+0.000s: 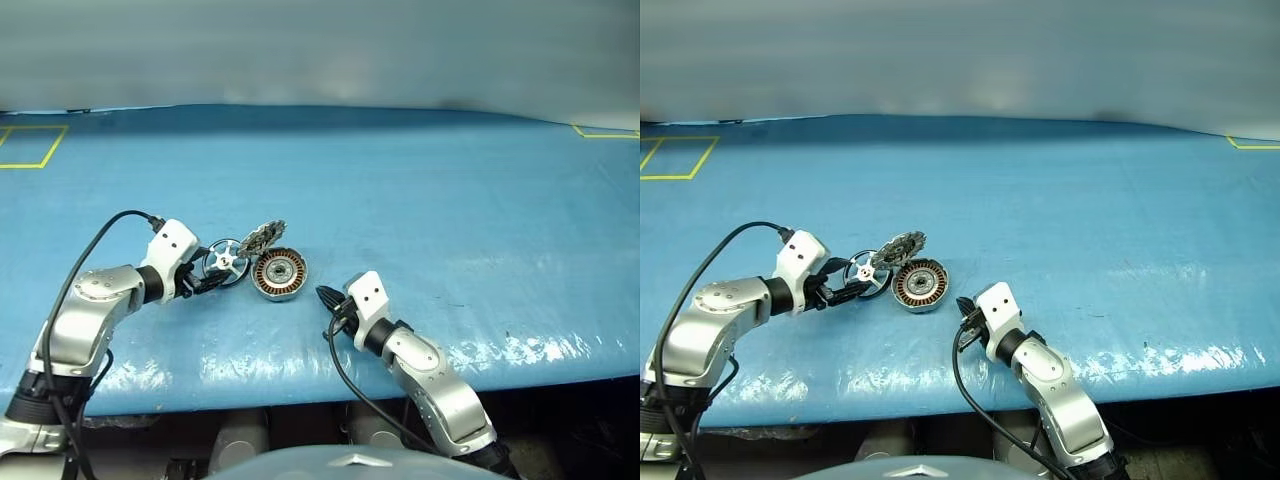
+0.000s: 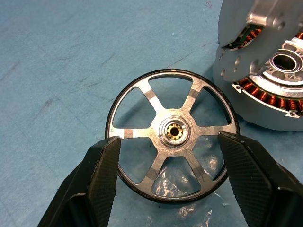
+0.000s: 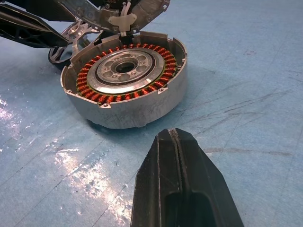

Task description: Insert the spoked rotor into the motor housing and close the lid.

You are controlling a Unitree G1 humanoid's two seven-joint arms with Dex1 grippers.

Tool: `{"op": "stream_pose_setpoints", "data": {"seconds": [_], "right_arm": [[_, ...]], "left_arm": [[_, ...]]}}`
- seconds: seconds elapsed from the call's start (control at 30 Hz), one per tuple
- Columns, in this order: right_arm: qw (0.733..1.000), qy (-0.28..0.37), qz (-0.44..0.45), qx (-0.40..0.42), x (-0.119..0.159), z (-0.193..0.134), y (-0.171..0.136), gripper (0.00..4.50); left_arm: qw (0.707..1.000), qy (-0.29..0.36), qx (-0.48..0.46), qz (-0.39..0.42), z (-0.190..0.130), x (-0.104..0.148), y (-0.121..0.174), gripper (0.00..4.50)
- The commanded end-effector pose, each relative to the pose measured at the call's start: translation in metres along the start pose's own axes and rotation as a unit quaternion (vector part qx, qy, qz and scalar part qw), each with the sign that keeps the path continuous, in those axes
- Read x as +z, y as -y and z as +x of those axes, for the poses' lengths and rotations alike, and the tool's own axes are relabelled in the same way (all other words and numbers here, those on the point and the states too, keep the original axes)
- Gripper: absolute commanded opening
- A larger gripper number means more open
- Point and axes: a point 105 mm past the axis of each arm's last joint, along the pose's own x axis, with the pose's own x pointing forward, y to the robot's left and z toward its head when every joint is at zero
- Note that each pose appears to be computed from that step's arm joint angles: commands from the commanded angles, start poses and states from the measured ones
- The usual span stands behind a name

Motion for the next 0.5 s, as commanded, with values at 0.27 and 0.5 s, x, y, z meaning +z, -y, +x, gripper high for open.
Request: {"op": "stream_pose_setpoints", "data": {"seconds": [0.27,0.5], "right_arm": [[1.000,0.027,-0.005,0.001,0.014,-0.001,-0.002,0.00],[1.000,0.025,-0.004,-0.002,0.013,-0.002,-0.001,0.00]], "left_arm": [[1.000,-0.012,-0.005,0.005,0.010,0.001,0.001,3.55],[0.999,-0.030,0.010,-0.005,0.011,-0.007,-0.004,3.55]]}}
